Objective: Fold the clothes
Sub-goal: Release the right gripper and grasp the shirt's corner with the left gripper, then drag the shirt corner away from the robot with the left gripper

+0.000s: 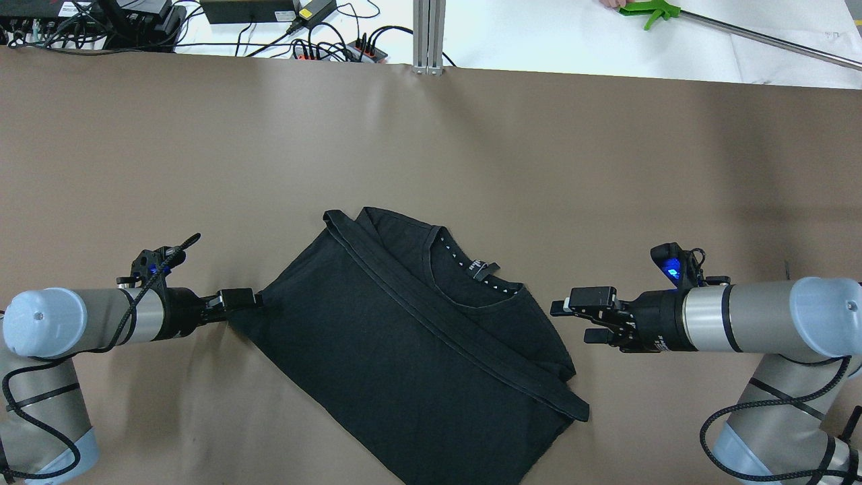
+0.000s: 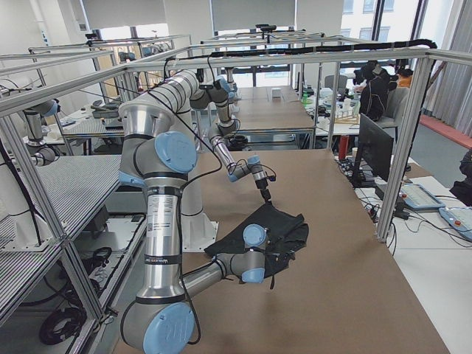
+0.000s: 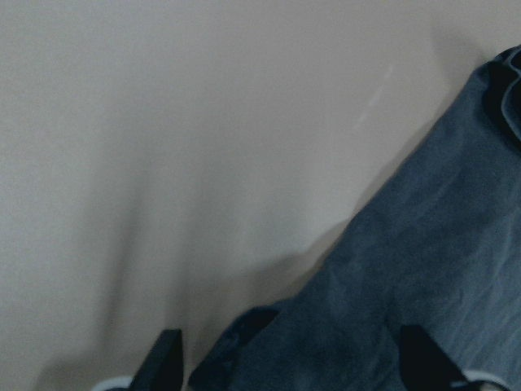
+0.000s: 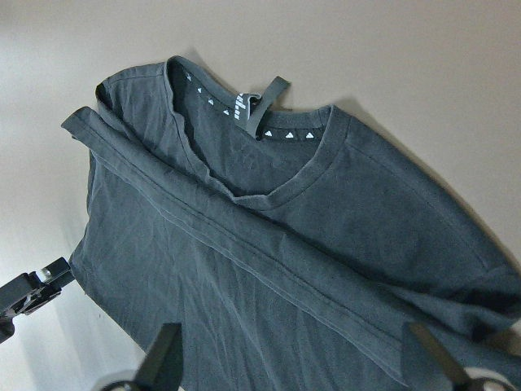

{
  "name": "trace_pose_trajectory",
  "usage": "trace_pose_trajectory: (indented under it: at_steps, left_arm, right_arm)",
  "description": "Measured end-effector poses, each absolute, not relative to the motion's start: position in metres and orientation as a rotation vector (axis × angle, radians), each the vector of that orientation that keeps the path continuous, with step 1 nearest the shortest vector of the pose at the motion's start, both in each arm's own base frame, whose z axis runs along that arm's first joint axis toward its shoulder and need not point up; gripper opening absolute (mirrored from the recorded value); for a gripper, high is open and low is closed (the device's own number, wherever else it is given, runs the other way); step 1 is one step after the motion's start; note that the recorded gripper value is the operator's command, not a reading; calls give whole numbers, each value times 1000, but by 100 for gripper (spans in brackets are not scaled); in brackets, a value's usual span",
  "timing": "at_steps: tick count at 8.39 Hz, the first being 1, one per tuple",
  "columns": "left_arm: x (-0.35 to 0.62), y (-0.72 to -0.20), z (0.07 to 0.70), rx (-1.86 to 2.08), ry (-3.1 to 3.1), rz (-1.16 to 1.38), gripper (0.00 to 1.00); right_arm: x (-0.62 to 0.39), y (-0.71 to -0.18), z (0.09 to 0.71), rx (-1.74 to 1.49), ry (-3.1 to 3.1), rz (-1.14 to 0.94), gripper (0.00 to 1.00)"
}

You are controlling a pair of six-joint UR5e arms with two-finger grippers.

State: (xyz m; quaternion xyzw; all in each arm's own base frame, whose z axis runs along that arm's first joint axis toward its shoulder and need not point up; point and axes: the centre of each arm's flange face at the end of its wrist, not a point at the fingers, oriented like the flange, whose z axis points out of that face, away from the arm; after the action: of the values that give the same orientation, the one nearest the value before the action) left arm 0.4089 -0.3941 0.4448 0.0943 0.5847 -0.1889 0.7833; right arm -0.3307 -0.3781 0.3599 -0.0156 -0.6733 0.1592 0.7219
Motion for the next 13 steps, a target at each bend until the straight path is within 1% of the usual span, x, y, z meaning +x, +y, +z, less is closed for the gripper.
trace_pose_trajectory:
  at_steps: [1,2,3,8,10,11,13]
  left_arm:
    - [412,-396,444,203,1261,-406,55]
    - [414,-397,443,203,1264,-404,14]
    - [416,-397,440,204,1270,-400,0]
    - [409,-395,429,179,1295,-367,0]
    - [401,-403,422,184,1291,-379,0]
    - [400,-414,416,192,1270,-395,0]
    - [401,-456,383,250,1201,-401,0]
  right_arm:
    - [-331,-378,360,-33,-1487,352,94]
    - [-332,-378,360,-32,-1487,353,94]
    - [-332,-379,360,-31,-1487,354,94]
    - [-332,-382,363,-20,-1482,354,94]
    - [-332,-382,363,-6,-1481,341,94]
    - [-332,-383,363,-2,-1481,338,94]
    - [-332,-384,362,7,-1482,338,94]
